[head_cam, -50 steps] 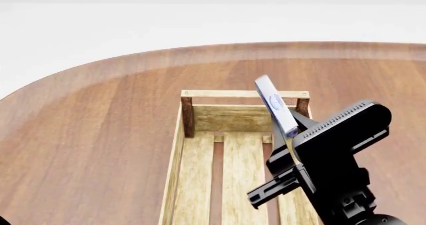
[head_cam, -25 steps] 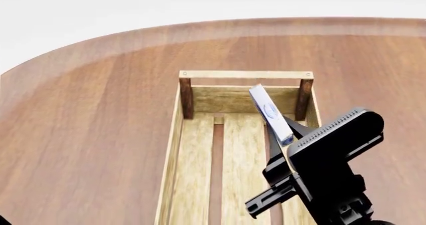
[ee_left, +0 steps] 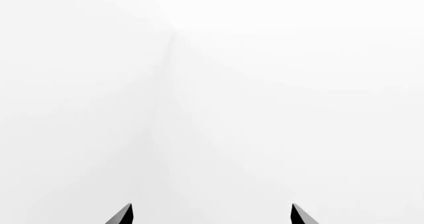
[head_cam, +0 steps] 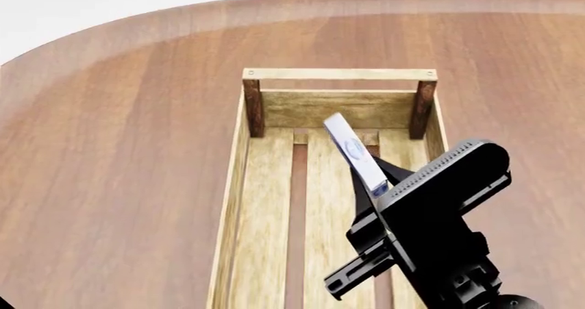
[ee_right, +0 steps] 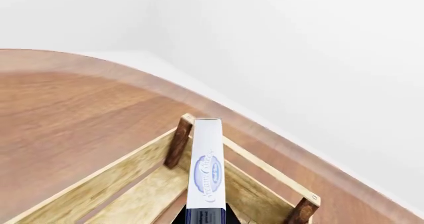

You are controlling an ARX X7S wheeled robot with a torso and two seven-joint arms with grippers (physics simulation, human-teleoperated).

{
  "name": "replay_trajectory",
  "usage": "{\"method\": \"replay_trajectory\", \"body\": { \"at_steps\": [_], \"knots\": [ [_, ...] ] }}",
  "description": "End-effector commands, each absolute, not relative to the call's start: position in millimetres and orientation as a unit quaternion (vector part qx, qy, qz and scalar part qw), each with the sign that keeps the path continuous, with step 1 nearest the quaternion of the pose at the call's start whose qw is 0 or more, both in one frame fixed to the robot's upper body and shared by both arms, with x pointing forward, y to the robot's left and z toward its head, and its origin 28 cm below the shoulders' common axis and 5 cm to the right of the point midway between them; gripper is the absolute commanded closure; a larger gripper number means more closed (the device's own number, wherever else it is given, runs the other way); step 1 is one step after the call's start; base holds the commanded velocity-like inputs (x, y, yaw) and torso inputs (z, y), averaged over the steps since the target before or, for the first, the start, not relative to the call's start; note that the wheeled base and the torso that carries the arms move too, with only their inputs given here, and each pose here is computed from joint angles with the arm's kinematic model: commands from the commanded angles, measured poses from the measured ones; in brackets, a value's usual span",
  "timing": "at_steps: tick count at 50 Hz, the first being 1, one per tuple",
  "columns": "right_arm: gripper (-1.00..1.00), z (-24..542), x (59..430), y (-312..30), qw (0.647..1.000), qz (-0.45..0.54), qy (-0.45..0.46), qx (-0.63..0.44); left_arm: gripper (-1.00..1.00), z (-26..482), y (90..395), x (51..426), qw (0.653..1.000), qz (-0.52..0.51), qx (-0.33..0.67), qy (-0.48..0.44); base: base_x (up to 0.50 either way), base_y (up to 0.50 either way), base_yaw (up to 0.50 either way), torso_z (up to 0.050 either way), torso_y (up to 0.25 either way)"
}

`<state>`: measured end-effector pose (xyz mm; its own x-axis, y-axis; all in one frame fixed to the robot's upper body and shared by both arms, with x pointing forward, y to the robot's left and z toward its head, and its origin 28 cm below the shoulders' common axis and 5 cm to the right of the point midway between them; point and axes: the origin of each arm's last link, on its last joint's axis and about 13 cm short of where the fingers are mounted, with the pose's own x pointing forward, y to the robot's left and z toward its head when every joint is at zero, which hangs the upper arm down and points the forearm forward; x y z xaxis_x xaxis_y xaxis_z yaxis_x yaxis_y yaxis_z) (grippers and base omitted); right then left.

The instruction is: Pick up the cream cheese and put it in the tray.

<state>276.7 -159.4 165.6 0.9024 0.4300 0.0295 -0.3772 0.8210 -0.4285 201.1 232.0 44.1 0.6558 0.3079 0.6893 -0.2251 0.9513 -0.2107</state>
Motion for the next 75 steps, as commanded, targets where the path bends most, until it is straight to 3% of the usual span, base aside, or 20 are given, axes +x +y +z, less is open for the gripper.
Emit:
{"method": "replay_trajectory", "body": {
  "at_steps": [1, 75],
  "knots": [
    [1.0, 176.2, 278.3, -156.6, 0.949, 0.214, -0.077, -0.22, -1.0, 44.2, 232.5, 201.3, 0.908, 0.147, -0.054, -0.389, 0.0, 0.0, 0.0, 0.0, -0.094],
    [1.0, 158.8, 286.3, -157.8, 0.959, 0.244, -0.044, -0.137, -1.0, 43.8, 232.5, 202.5, 0.908, 0.151, -0.052, -0.388, 0.0, 0.0, 0.0, 0.0, -0.073]
  ]
}}
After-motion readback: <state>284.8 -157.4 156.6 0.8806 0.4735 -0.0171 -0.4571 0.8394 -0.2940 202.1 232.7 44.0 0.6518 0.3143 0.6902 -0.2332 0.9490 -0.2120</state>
